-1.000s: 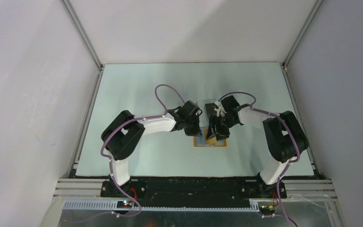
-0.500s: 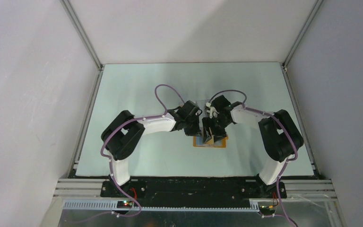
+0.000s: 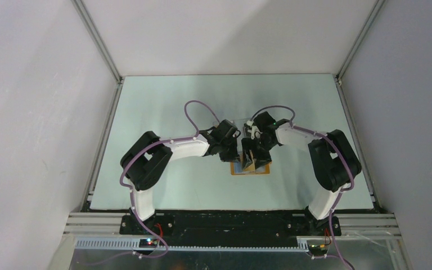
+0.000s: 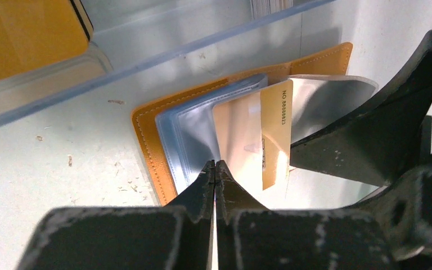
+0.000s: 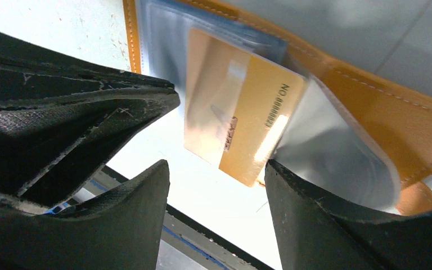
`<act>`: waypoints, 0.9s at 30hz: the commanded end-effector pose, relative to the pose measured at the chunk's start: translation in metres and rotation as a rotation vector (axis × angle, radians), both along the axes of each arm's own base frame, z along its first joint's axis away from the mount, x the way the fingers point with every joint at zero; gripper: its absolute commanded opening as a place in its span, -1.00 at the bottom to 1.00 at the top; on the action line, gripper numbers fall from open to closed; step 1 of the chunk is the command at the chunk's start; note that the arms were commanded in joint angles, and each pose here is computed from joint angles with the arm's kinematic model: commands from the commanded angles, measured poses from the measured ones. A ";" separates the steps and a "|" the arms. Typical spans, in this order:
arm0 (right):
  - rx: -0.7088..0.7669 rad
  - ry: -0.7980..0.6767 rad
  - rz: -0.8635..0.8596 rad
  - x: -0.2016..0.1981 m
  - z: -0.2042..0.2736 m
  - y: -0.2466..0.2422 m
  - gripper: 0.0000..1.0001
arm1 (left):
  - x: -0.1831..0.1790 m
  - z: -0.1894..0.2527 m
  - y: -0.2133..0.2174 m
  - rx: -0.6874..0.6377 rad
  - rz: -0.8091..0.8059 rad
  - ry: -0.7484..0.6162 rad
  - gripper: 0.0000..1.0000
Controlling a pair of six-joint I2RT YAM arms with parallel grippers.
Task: Put the credit cards into the card holder
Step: Insert the credit card into the card holder.
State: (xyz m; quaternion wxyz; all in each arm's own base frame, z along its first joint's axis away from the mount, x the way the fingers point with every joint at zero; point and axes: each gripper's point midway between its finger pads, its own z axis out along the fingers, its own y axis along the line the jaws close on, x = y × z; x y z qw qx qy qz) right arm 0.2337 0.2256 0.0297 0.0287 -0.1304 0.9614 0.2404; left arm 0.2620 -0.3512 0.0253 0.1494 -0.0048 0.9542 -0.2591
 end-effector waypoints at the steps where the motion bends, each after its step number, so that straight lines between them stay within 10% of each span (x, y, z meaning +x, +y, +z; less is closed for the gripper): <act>1: -0.038 -0.017 -0.079 0.014 0.003 -0.021 0.36 | -0.011 -0.034 0.034 0.163 0.007 0.052 -1.00; 27: 0.176 0.037 0.043 0.017 0.011 0.029 0.16 | -0.011 -0.027 0.029 0.135 -0.008 0.051 -0.99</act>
